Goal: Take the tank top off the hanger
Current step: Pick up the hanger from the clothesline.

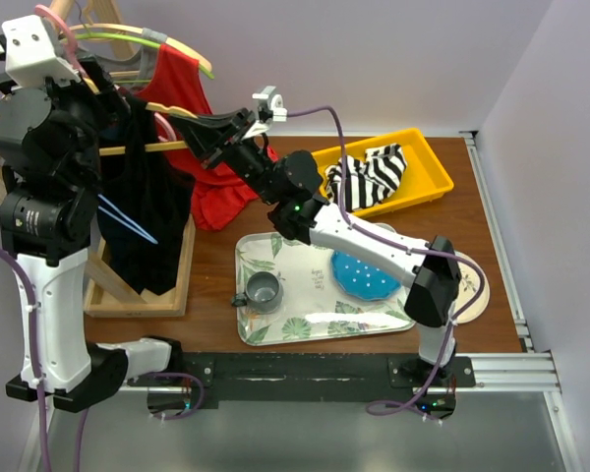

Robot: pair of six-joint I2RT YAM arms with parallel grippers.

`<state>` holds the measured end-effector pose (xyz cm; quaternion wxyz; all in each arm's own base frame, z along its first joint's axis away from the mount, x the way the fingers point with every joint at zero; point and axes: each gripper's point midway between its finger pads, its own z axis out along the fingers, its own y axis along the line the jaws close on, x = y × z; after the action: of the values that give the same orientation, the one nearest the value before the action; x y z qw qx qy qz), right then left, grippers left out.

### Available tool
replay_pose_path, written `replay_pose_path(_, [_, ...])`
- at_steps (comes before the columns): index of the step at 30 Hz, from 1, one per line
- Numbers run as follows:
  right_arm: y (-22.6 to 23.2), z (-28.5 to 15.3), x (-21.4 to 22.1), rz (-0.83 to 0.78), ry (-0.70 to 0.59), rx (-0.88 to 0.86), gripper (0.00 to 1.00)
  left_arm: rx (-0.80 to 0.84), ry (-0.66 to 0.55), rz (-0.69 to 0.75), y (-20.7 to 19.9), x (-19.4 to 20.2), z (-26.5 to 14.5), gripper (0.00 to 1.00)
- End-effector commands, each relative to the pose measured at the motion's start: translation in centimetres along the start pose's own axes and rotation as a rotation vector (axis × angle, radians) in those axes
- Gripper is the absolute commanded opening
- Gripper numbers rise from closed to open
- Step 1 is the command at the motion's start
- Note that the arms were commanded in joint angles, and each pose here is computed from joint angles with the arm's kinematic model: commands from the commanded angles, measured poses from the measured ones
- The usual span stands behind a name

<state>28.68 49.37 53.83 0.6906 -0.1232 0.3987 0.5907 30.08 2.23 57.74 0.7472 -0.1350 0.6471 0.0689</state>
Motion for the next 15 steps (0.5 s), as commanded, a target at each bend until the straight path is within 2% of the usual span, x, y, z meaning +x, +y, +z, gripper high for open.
replay_pose_path(1, [2.2, -1.2, -9.8, 0.011, -0.225, -0.058, 0.00, 0.089, -0.044, -0.076, -0.7, -2.2, -2.2, 0.74])
replay_pose_path(6, [0.8, -3.1, -10.6, 0.022, -0.234, -0.047, 0.00, 0.241, 0.010, -0.130, -3.6, -1.1, -2.9, 0.73])
replay_pose_path(9, [0.2, -4.1, -11.5, 0.031, -0.258, -0.047, 0.00, 0.252, 0.055, -0.145, -4.0, 0.0, -2.9, 0.72])
replay_pose_path(15, [-1.3, -6.0, -12.4, 0.056, -0.268, -0.047, 0.00, 0.251, 0.071, -0.194, -4.4, 0.3, -2.5, 0.70])
